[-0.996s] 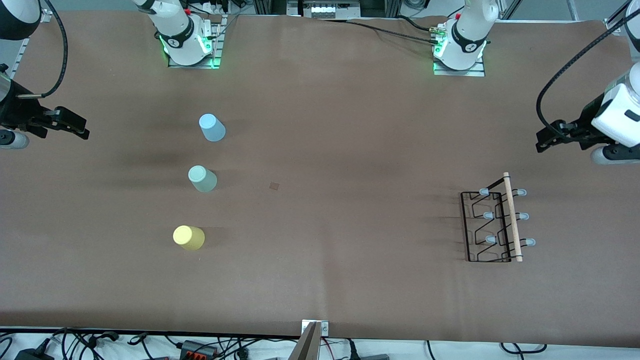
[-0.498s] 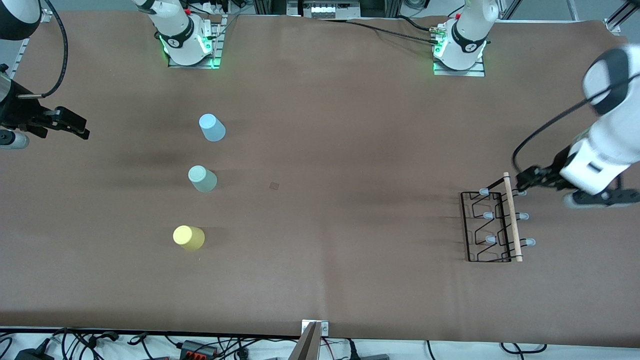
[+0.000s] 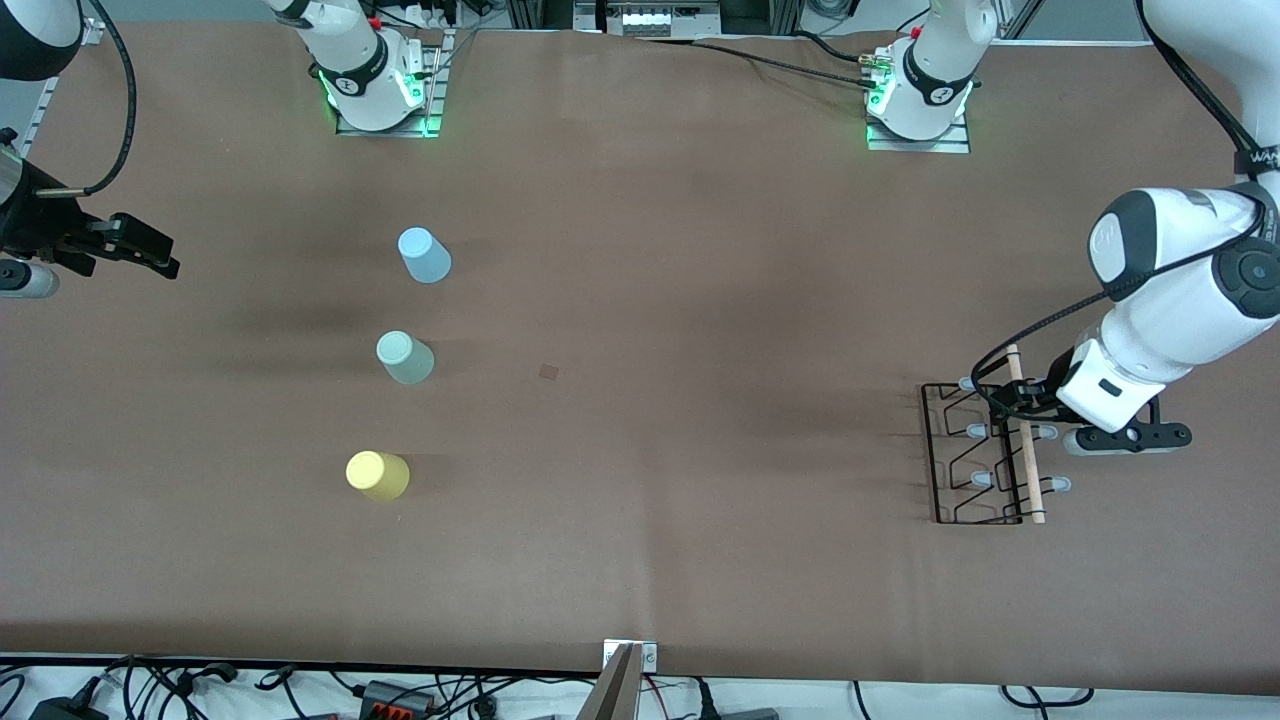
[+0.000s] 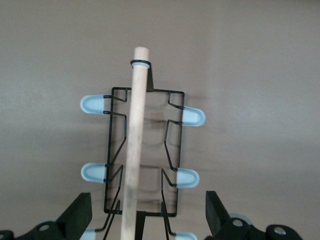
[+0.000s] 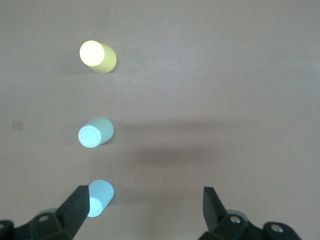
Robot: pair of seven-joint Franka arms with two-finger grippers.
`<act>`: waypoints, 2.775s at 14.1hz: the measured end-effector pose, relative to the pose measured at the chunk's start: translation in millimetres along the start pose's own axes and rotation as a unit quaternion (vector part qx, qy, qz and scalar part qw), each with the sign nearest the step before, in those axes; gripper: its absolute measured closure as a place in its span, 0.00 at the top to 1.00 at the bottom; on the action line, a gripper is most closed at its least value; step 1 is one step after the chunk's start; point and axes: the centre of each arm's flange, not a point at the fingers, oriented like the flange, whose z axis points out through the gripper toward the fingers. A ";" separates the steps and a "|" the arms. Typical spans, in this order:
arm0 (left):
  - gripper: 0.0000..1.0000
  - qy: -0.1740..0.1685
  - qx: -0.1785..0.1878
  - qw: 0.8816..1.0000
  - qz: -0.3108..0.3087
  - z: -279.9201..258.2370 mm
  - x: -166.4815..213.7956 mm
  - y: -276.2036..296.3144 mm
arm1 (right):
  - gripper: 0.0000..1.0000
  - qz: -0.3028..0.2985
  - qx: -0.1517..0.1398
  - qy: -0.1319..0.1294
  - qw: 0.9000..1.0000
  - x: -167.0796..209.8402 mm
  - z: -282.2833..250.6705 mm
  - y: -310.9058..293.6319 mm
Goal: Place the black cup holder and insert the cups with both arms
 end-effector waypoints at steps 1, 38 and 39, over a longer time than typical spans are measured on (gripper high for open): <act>1.00 -0.002 0.000 1.000 -0.003 5.5 0.3 -4.1 | 1.00 0.000 0.000 0.000 1.000 0.0 0.0 0.0; 0.16 -0.034 -0.097 0.991 0.090 -41.6 -84.2 365.6 | 1.00 0.043 0.011 -0.110 0.993 41.5 284.1 -152.9; 0.16 -0.038 -0.104 0.991 0.077 -38.8 -91.4 390.7 | 1.00 0.052 0.017 -0.116 0.992 39.9 288.0 -153.7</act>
